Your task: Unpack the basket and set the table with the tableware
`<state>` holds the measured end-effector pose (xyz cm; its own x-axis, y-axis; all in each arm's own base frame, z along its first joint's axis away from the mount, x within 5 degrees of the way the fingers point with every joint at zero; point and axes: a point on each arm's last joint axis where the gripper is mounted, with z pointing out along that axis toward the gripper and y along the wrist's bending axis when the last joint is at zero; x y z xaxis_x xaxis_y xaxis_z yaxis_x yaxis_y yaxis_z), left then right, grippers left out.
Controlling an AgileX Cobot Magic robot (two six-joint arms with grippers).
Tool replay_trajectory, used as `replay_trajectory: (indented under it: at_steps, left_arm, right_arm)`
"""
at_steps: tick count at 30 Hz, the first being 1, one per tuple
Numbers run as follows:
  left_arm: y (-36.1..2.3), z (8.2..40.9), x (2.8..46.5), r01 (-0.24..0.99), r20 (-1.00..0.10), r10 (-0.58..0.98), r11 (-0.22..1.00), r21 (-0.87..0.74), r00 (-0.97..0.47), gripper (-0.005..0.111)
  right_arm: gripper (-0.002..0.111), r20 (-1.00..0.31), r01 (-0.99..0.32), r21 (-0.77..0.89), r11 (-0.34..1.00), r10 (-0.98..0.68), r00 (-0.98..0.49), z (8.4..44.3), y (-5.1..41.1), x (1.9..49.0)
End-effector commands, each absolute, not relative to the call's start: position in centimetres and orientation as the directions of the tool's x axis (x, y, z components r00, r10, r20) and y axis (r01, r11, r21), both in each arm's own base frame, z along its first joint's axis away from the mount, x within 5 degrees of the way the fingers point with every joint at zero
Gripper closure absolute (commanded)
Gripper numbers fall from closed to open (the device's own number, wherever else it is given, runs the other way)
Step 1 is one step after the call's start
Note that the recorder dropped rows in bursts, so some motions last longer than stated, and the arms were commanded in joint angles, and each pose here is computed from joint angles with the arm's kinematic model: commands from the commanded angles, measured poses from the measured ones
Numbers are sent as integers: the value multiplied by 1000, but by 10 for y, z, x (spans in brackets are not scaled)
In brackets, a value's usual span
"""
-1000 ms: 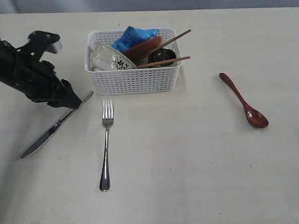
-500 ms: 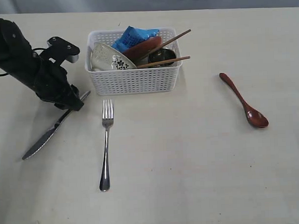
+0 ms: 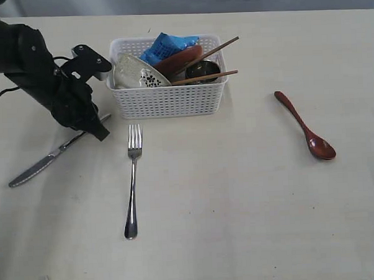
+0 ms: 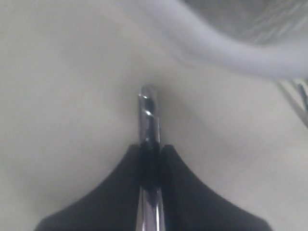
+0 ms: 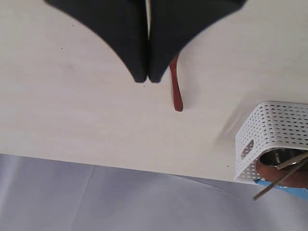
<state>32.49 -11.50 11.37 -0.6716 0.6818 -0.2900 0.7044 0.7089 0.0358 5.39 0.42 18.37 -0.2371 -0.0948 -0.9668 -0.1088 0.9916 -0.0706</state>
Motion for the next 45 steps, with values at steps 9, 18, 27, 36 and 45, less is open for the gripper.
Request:
replay_trajectory:
  at_steps: [9, 18, 27, 36, 45]
  left_arm:
    - [-96, 114, 301, 831, -10, 832, 555, 22, -555, 107]
    - [-87, 150, 291, 958, 58, 956, 284, 47, -286, 107]
    - [-100, 173, 283, 989, 126, 989, -90, 114, 75, 107]
    - [-76, 173, 297, 654, -14, 685, 701, 283, -728, 62]
    - [-36, 152, 289, 37, 125, 38, 999, -9, -991, 52]
  right_arm:
    - [109, -968, -102, -69, 992, -92, -234, 183, 4, 54]
    - [109, -968, -102, -69, 992, -92, -234, 183, 4, 54]
    - [109, -968, -102, -69, 992, -92, -234, 183, 4, 54]
    - [109, -969, -98, -51, 994, -73, -236, 183, 4, 54]
    - [109, -969, -98, -51, 994, -73, -236, 183, 4, 54]
